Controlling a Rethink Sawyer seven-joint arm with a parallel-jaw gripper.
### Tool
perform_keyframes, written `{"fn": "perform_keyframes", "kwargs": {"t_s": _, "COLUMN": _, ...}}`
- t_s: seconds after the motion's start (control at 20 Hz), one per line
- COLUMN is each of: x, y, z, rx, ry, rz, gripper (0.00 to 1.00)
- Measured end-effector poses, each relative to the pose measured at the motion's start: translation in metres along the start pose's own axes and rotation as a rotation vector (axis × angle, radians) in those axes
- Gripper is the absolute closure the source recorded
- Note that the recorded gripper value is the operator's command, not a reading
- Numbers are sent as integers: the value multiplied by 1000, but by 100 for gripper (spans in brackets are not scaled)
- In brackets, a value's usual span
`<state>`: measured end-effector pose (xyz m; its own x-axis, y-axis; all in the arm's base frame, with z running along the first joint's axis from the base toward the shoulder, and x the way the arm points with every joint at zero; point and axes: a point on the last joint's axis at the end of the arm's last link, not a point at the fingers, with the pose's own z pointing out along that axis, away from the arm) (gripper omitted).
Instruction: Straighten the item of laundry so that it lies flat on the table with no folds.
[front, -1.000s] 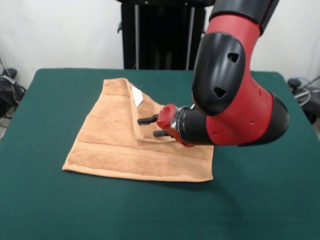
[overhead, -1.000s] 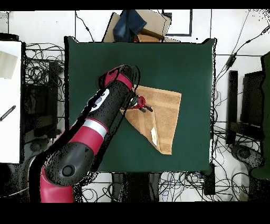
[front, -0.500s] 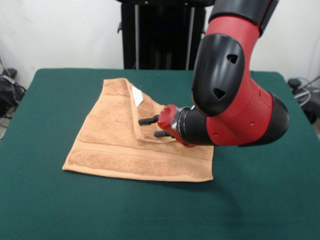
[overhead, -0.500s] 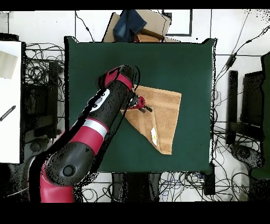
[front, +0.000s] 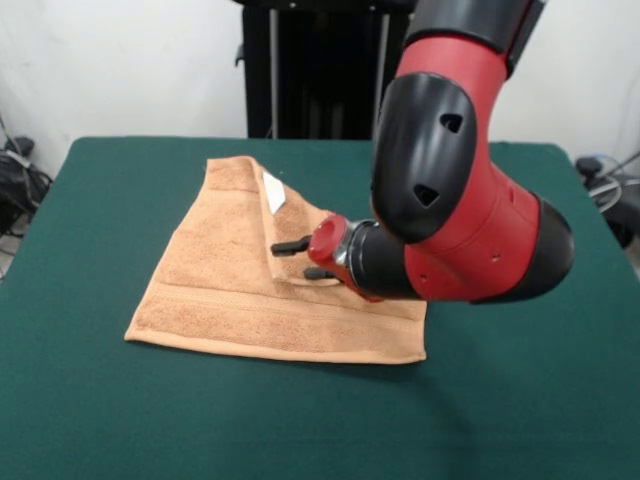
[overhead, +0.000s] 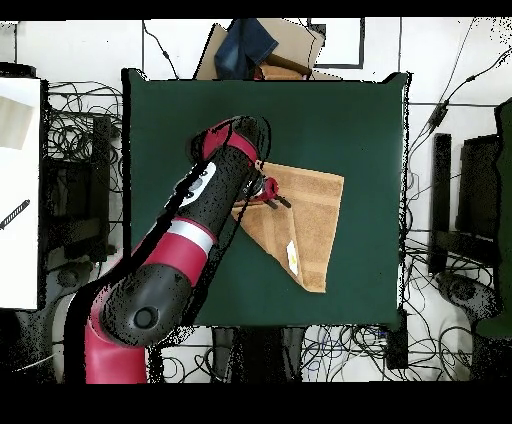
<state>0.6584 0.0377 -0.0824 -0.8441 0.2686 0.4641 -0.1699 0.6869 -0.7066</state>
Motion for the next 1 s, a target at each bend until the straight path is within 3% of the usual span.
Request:
{"fn": "perform_keyframes", "kwargs": {"t_s": 0.5, "x": -16, "y": 4, "z": 5, "rx": -6, "ry": 6, "rz": -12, "gripper": 0}}
{"fn": "perform_keyframes", "kwargs": {"t_s": 1.0, "x": -16, "y": 2, "z": 4, "rx": -9, "ry": 18, "rz": -12, "gripper": 0}}
